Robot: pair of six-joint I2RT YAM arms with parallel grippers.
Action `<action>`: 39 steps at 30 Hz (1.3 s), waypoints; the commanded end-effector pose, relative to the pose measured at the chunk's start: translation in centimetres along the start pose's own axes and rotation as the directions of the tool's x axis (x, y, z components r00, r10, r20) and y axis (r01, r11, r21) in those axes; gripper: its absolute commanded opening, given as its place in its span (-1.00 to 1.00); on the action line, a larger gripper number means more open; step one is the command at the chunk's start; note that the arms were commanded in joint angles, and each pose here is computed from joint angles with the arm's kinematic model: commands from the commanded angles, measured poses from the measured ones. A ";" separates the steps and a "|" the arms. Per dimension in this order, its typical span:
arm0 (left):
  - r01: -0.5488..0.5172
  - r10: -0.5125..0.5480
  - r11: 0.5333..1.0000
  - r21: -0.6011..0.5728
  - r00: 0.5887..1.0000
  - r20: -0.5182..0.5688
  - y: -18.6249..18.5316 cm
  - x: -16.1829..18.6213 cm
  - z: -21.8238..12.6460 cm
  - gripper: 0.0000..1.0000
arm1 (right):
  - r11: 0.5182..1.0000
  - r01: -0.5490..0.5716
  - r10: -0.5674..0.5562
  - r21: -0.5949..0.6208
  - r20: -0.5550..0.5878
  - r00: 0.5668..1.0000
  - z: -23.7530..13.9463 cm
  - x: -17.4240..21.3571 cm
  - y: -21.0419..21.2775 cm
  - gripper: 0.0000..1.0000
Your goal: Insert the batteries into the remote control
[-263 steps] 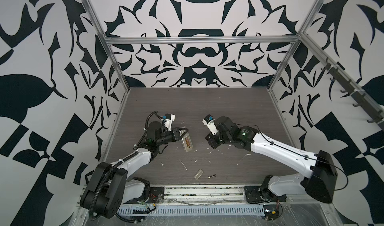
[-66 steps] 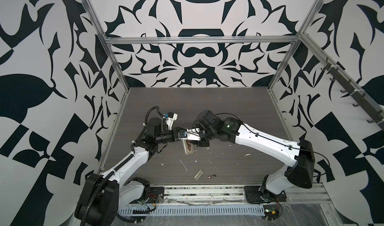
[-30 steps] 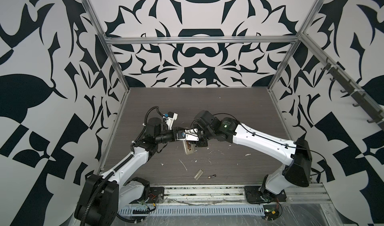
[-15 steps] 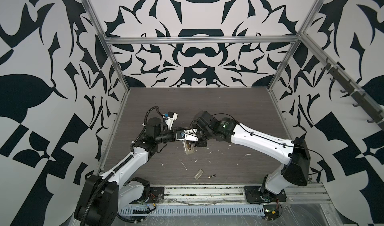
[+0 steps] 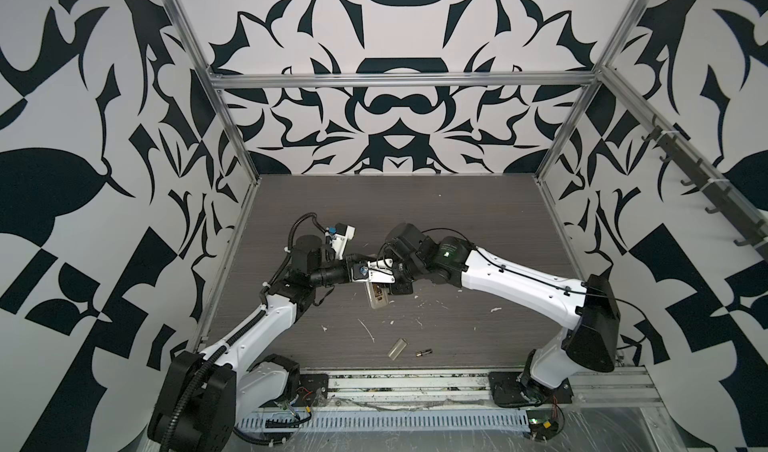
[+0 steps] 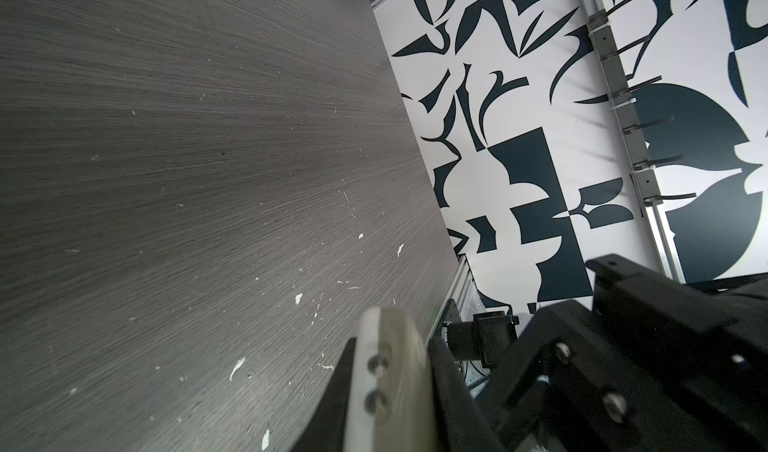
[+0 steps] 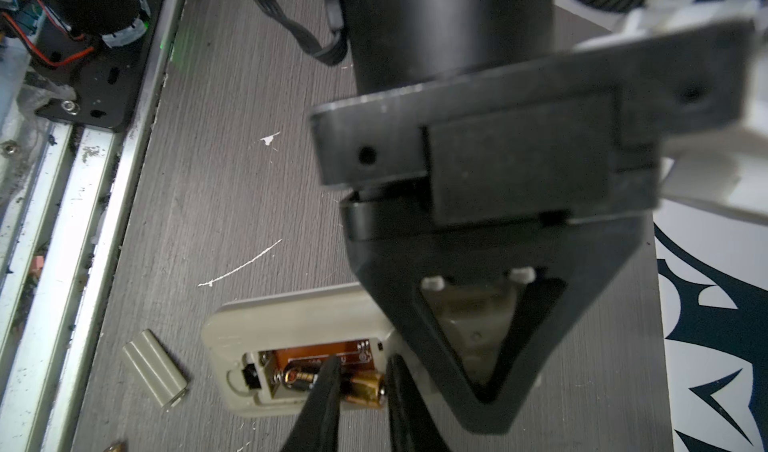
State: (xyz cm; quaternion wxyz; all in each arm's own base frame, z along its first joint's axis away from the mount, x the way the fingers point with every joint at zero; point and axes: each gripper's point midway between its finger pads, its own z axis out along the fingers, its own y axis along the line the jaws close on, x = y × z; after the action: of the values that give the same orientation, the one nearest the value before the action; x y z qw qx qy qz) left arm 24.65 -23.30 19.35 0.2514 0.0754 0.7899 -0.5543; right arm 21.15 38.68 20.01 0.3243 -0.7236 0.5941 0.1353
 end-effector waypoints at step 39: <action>-0.071 0.069 0.997 0.042 0.996 0.050 -2.1 -1.0 -0.7 -1.00 | 0.999 -0.015 0.011 -0.049 -0.093 0.996 1.6 2.9 1.7 -0.87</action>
State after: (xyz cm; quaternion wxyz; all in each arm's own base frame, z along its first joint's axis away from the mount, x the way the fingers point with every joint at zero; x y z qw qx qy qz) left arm 24.83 -23.04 19.22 0.2580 0.0680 0.7943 -0.5458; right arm 21.39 39.11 19.84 0.3376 -0.7244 0.5864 0.1324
